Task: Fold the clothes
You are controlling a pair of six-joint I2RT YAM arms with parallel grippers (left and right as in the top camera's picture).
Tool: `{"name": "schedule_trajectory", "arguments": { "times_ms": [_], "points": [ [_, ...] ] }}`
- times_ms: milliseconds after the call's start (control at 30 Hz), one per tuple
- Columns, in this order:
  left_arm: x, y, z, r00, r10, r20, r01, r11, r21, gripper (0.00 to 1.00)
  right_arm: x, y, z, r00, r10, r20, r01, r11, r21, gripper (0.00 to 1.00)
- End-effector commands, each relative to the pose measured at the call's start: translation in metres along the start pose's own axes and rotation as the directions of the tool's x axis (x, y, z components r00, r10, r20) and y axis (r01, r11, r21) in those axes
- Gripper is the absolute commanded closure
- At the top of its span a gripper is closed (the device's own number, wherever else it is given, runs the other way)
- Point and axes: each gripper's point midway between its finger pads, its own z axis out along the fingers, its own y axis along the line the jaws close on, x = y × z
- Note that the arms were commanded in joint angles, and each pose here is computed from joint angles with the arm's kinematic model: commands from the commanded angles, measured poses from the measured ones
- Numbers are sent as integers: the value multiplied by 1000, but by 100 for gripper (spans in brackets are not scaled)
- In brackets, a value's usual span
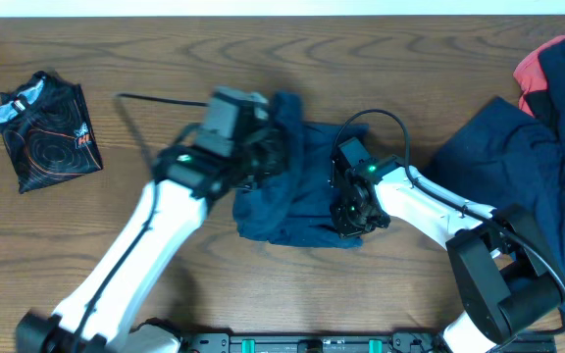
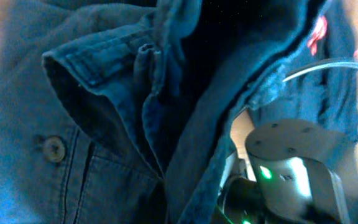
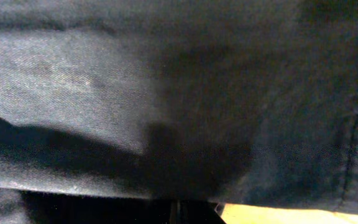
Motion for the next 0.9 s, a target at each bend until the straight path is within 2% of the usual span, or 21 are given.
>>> {"name": "schedule_trajectory", "arguments": {
  "times_ms": [0,100,133,167,233,300,333,500,633,667,767,867],
  "points": [
    [2,-9,23,1000,6,-13,-6,1000,-12,94,26,-2,20,995,21,-97,-20,1000,15,98],
    [5,-14,39,999,27,-26,-27,1000,-2,94,29,-3,19,994,35,-107,-33,999,20,99],
    [5,-16,41,999,32,-24,-32,999,3,89,30,-3,19,993,42,-112,-40,999,22,99],
    [4,-18,42,999,36,-19,-36,999,10,75,31,-3,19,992,44,-117,-42,999,24,99],
    [0,-24,40,999,45,-2,-45,998,35,58,33,-5,14,991,54,-123,-51,998,27,99],
    [-9,-31,33,996,78,36,-80,995,64,42,32,-9,4,990,78,-115,-74,996,42,99],
    [-15,-33,27,994,91,59,-95,993,73,39,30,-13,-4,990,93,-103,-88,994,58,99],
    [-55,-31,-23,964,146,222,-166,983,75,39,8,-56,-76,972,221,80,-233,955,184,96],
    [-81,3,-45,946,110,306,-108,994,-24,39,-20,-68,-146,914,267,304,-311,945,106,95],
    [-83,14,-45,946,103,306,-89,994,-58,39,-26,-65,-160,901,255,351,-296,953,69,95],
    [-80,41,-32,962,88,260,-54,990,-132,39,-42,-36,-187,885,132,447,-119,991,-59,94],
    [-70,62,-5,981,71,179,-38,983,-182,39,-38,-7,-183,905,51,422,14,989,-149,95]
  ]
}}
